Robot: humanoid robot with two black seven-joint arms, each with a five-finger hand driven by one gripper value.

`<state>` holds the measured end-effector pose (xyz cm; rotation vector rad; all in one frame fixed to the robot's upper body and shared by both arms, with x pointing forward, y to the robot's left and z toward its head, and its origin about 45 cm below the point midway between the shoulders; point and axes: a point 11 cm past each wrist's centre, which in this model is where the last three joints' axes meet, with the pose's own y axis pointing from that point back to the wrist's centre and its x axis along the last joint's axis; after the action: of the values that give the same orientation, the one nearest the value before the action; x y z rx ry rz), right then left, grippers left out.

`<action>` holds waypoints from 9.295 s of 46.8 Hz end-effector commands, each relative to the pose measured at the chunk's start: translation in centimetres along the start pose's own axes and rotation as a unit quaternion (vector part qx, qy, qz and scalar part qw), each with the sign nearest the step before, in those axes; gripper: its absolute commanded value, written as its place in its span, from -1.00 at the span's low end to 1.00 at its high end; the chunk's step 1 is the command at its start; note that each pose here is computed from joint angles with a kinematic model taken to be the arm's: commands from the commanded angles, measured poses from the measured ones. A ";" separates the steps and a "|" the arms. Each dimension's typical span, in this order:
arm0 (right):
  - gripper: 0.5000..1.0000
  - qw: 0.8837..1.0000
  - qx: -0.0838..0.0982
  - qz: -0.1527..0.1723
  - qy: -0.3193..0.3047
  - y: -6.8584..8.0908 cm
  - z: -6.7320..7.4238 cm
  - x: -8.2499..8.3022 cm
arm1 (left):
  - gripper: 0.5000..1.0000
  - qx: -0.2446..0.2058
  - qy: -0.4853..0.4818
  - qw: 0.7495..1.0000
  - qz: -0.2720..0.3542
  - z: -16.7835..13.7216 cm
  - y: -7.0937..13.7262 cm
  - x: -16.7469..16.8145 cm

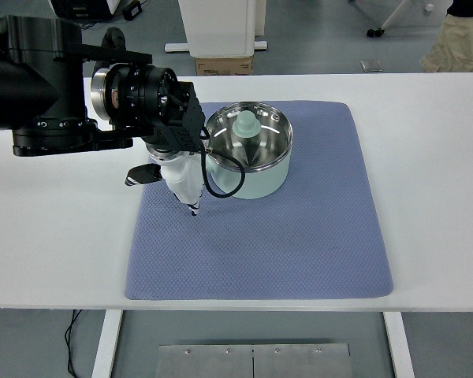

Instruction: Rotate green pot handle

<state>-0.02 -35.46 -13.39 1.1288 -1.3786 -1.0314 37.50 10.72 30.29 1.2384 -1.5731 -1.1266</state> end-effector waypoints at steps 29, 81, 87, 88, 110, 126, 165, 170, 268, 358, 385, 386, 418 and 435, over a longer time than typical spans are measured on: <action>1.00 1.000 0.000 0.000 -0.001 0.0 0.0 0.0 | 1.00 0.038 -0.042 0.997 -0.057 -1.7 0.7 -3.1; 1.00 1.000 0.000 0.000 0.000 0.0 0.0 0.0 | 1.00 0.048 -0.101 0.988 -0.108 -2.7 -0.3 -5.9; 1.00 1.000 0.000 0.000 0.001 0.0 0.0 0.0 | 1.00 0.048 -0.100 0.988 -0.109 -2.7 -0.3 -6.1; 1.00 1.000 0.000 0.000 0.000 0.0 0.0 0.0 | 1.00 0.049 -0.101 0.988 -0.110 -2.7 -0.3 -6.1; 1.00 1.000 0.000 0.000 -0.001 0.0 0.0 0.0 | 1.00 0.054 -0.116 0.987 -0.099 -3.1 0.4 -6.1; 1.00 1.000 0.000 0.000 0.001 0.0 0.0 0.0 | 1.00 0.066 -0.124 0.988 -0.070 -3.5 1.4 -4.5; 1.00 1.000 0.000 0.000 0.001 0.0 0.0 0.0 | 1.00 0.066 -0.124 0.990 -0.034 -3.0 2.1 -3.2; 1.00 1.000 0.000 0.000 0.001 0.0 0.0 0.0 | 1.00 0.071 -0.112 0.990 -0.041 -3.2 2.3 -3.4; 1.00 1.000 0.000 0.000 0.000 0.0 0.0 0.0 | 1.00 -0.171 0.285 0.815 0.476 -4.7 12.3 13.4; 1.00 1.000 0.000 0.000 0.000 0.0 0.0 0.0 | 1.00 -0.019 0.818 -0.067 0.571 -10.7 -7.1 -16.8; 1.00 1.000 0.000 0.000 0.000 0.0 0.0 0.0 | 1.00 -0.037 0.831 -0.140 0.538 -7.4 -11.4 -16.9; 1.00 1.000 0.000 0.000 0.000 0.0 0.0 0.0 | 1.00 -0.037 0.831 -0.140 0.538 -7.4 -11.4 -16.9; 1.00 1.000 0.000 0.000 -0.001 0.0 0.0 0.0 | 1.00 -0.090 0.817 -0.161 0.547 -6.9 -11.6 -16.4; 1.00 1.000 0.000 0.000 0.000 0.0 0.0 0.0 | 1.00 -0.107 0.814 -0.163 0.547 -6.2 -12.3 -16.3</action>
<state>-0.01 -35.46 -13.39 1.1294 -1.3781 -1.0307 49.40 24.29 19.00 0.6942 -1.5444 -4.4976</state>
